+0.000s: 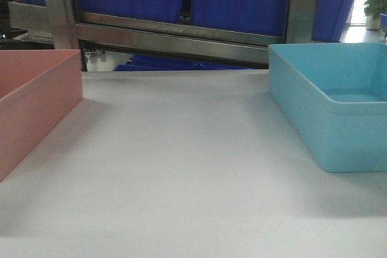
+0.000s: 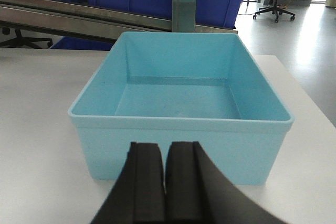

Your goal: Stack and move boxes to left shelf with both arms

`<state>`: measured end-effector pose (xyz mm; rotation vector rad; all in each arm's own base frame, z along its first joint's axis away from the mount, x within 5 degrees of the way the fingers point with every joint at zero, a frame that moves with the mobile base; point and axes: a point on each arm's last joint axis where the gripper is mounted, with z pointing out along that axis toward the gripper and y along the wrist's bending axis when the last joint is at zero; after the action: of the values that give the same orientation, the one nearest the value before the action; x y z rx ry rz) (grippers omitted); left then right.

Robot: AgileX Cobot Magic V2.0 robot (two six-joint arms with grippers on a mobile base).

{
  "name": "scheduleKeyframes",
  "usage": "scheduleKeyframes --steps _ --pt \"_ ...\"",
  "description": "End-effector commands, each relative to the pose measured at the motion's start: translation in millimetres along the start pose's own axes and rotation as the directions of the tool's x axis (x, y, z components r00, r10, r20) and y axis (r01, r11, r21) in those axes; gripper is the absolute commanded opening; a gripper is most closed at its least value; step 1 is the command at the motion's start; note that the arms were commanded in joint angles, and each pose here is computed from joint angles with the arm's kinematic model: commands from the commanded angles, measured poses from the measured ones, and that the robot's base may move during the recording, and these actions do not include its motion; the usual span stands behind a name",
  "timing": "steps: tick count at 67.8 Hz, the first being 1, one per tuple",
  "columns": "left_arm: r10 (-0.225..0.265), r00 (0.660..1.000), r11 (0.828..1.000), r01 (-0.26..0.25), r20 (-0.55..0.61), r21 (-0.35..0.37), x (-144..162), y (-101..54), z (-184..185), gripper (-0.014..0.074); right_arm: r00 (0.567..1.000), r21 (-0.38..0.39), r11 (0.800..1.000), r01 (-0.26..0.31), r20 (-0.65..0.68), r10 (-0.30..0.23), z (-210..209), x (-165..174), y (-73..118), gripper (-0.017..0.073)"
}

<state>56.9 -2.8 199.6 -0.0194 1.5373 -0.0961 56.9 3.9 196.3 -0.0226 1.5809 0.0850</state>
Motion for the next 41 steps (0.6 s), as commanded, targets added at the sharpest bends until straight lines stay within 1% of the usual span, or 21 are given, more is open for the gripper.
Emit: scheduleKeyframes --steps 1,35,41 --pt "0.001 0.997 1.0 -0.002 0.077 0.003 0.0 0.3 -0.6 -0.0003 0.992 0.001 1.0 0.011 0.127 -0.011 -3.2 -15.8 0.4 0.0056" --pt "0.001 0.996 1.0 -0.002 0.086 0.003 -0.8 0.3 -0.7 -0.0003 0.992 0.001 1.0 0.011 0.127 -0.011 -3.2 -15.8 0.4 0.0056" --pt "-0.003 0.991 1.0 0.003 0.136 0.003 -5.4 0.4 -0.9 -0.0003 0.992 0.001 1.0 0.011 0.127 -0.011 -3.2 -15.8 0.4 0.0056"
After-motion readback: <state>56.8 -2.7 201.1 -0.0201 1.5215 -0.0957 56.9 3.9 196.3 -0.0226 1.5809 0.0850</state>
